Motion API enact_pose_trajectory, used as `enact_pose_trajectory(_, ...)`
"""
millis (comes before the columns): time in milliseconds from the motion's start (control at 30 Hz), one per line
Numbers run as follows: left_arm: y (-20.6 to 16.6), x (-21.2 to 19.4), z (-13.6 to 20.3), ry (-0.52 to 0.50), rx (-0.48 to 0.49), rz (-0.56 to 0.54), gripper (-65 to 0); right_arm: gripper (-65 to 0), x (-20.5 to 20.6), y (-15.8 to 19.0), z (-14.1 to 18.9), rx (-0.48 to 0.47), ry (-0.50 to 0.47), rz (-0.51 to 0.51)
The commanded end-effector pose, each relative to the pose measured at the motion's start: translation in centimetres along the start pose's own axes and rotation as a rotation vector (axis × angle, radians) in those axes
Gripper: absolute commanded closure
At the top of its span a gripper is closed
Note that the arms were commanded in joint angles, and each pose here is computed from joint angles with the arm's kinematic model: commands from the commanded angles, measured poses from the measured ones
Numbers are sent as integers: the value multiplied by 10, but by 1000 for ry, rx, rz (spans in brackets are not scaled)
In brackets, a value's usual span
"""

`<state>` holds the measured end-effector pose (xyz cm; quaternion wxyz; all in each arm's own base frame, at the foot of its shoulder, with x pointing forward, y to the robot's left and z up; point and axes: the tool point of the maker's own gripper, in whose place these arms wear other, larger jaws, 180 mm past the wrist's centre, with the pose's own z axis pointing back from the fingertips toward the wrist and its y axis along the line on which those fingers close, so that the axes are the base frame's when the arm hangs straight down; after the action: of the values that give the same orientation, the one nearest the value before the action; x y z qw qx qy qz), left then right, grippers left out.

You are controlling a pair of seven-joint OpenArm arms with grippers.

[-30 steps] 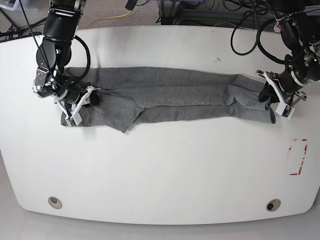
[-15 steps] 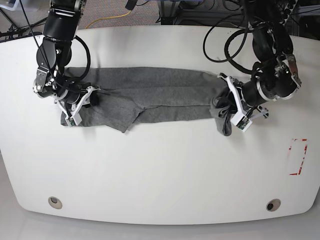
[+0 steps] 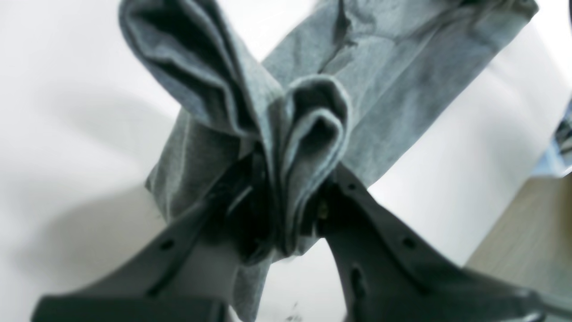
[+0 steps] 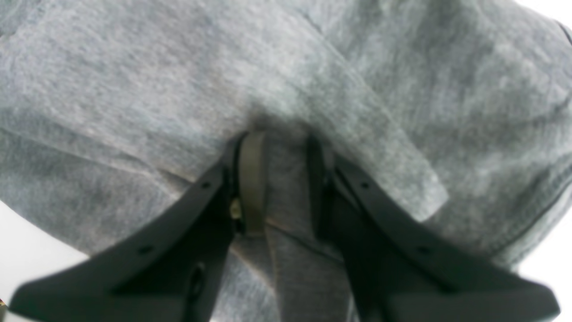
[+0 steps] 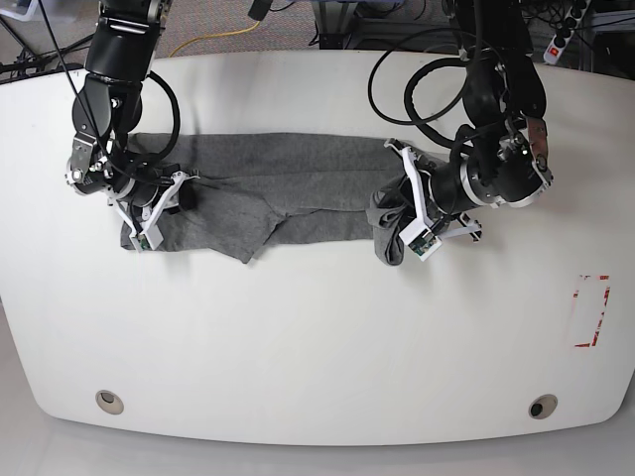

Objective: Fold the T-shirt properly
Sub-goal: 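Carry the strip end with the left gripper toward the right gripper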

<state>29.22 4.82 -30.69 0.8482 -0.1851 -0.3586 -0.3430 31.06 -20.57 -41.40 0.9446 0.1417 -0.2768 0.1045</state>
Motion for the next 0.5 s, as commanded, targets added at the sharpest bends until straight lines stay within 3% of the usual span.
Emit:
enact_pose_trajectory(0,-9,18,-4,-41,-8,-36,-32,-146,13,-6,6,-15,-30,20)
enact_pose_trajectory(133,-15,27,-10,-56,-7,-68,-32,-146,13,-5,6,-14,-30,19)
enact_pose_trajectory(367,-34,43,-25,-56,-7,-143,-107,-146,13,-5,6,-13,-31,19)
enact_pose_trajectory(467,-36,38,-34,-15,0,-148,-107,-146,13,-5,6,-13,-31,19)
